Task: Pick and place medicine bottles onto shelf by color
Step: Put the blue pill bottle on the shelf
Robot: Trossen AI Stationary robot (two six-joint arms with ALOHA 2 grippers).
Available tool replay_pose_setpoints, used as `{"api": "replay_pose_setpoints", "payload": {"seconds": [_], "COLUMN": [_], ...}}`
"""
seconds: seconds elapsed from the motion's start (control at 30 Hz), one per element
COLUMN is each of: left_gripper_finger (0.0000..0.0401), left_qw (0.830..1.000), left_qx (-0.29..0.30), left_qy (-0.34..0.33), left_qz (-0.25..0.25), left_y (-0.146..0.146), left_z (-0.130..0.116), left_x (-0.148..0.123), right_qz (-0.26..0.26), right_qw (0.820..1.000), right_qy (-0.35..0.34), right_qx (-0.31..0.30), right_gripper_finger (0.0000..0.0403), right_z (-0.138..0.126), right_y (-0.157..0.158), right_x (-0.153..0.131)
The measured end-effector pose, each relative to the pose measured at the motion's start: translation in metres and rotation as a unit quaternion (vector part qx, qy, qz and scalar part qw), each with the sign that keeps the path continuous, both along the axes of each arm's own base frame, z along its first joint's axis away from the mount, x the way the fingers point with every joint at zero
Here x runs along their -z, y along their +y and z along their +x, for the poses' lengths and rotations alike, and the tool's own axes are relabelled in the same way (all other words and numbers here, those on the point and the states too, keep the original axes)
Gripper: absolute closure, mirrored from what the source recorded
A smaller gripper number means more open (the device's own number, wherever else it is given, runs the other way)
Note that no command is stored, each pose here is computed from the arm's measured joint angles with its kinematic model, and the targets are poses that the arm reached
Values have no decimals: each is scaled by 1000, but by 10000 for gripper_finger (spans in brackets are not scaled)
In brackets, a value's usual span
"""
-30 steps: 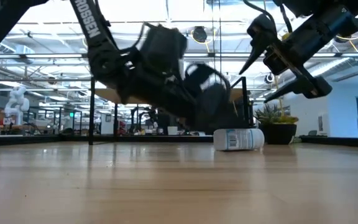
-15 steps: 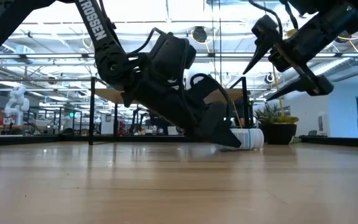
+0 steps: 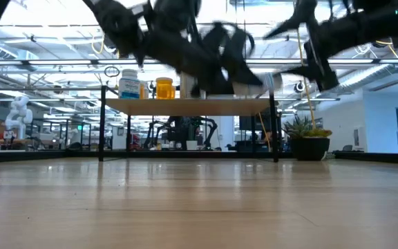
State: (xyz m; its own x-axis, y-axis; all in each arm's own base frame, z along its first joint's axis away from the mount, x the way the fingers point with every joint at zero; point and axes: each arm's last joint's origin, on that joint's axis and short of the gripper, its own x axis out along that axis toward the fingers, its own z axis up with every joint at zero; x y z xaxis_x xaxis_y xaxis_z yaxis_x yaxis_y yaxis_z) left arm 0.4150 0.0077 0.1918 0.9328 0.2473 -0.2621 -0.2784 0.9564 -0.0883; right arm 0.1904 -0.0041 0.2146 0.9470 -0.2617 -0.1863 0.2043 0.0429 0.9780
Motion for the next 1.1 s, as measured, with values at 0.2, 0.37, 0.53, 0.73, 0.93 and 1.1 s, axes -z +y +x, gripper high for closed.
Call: {"api": "replay_pose_setpoints", "payload": {"seconds": [0.2, 0.37, 0.53, 0.73, 0.93, 1.1], "left_gripper_finger": [172, 167, 167, 162, 161, 161], "left_qw": [992, 980, 976, 975, 977, 977], "left_qx": [2, -13, -35, -40, -30, -31], "left_qy": [-47, -32, -15, -14, -19, -13], "left_qz": [117, 196, 215, 218, 212, 208], "left_y": [0, 1, 4, 3, 4, 4], "left_z": [-21, -31, -32, -33, -32, -32], "left_x": [-66, -84, -83, -84, -84, -83], "right_qz": [-83, -131, -189, -219, -208, -214], "right_qw": [992, 985, 977, 975, 977, 976], "right_qy": [-60, -63, -58, -18, 4, 3], "right_qx": [67, 95, 81, 39, 38, 43], "right_gripper_finger": [88, 88, 88, 88, 92, 146], "right_z": [-9, -9, 5, 28, 43, 43], "right_y": [-7, -12, -11, -12, -14, -14], "right_x": [-22, -34, -56, -61, -55, -57]}}
